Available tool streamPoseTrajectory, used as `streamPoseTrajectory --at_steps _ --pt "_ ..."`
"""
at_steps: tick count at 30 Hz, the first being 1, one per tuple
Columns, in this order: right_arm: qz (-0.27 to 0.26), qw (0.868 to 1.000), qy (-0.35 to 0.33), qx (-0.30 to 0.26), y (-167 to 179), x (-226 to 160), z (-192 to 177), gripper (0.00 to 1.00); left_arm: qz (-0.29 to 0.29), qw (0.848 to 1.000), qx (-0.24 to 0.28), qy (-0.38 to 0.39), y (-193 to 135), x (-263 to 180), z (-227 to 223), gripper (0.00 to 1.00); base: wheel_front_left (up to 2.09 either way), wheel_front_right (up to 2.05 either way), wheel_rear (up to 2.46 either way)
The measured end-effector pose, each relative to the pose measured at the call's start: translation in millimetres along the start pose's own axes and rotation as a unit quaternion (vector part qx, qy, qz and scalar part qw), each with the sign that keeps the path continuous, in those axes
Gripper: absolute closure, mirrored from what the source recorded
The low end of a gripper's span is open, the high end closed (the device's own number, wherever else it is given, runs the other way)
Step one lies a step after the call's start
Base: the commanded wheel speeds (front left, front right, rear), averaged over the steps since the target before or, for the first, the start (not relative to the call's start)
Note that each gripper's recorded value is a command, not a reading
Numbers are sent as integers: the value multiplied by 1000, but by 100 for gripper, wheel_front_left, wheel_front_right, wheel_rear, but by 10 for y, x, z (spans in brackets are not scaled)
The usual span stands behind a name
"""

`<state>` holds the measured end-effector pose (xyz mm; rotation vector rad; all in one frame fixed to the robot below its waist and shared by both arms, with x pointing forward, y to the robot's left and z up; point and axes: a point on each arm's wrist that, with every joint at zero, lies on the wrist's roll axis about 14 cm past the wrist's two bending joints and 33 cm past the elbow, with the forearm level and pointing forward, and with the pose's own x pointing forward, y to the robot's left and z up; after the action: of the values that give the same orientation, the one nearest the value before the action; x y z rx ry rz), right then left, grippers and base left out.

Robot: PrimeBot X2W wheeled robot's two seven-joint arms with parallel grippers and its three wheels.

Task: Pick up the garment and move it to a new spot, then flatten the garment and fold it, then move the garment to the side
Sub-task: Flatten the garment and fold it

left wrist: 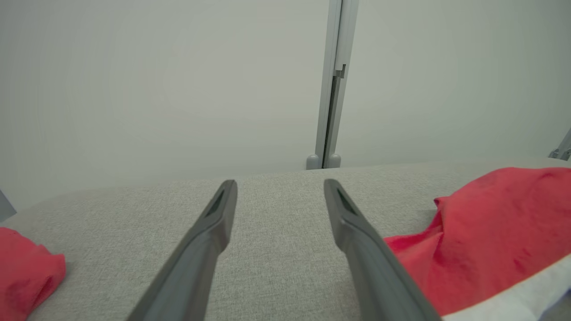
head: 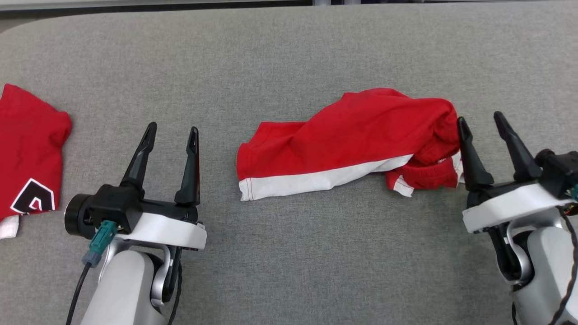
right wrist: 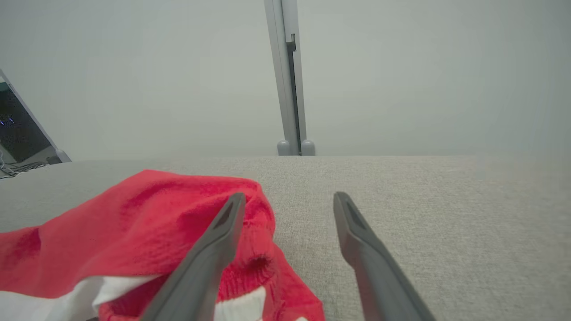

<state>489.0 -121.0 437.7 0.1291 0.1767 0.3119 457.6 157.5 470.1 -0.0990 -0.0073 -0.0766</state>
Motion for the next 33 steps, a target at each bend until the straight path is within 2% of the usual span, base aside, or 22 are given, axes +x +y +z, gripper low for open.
streamPoseTrajectory --at_steps 6,19,33 --pt "-16 995 -91 -31 -71 -298 515 0 3 1000 7 -7 24 -103 87 0 0 0 0" --pt "-39 996 -71 -28 77 -942 446 0 -9 1000 16 -7 -60 -417 169 0 0 0 0" --pt "-41 997 -63 -32 105 -984 451 0 -12 1000 18 1 -80 -438 133 0 0 0 0"
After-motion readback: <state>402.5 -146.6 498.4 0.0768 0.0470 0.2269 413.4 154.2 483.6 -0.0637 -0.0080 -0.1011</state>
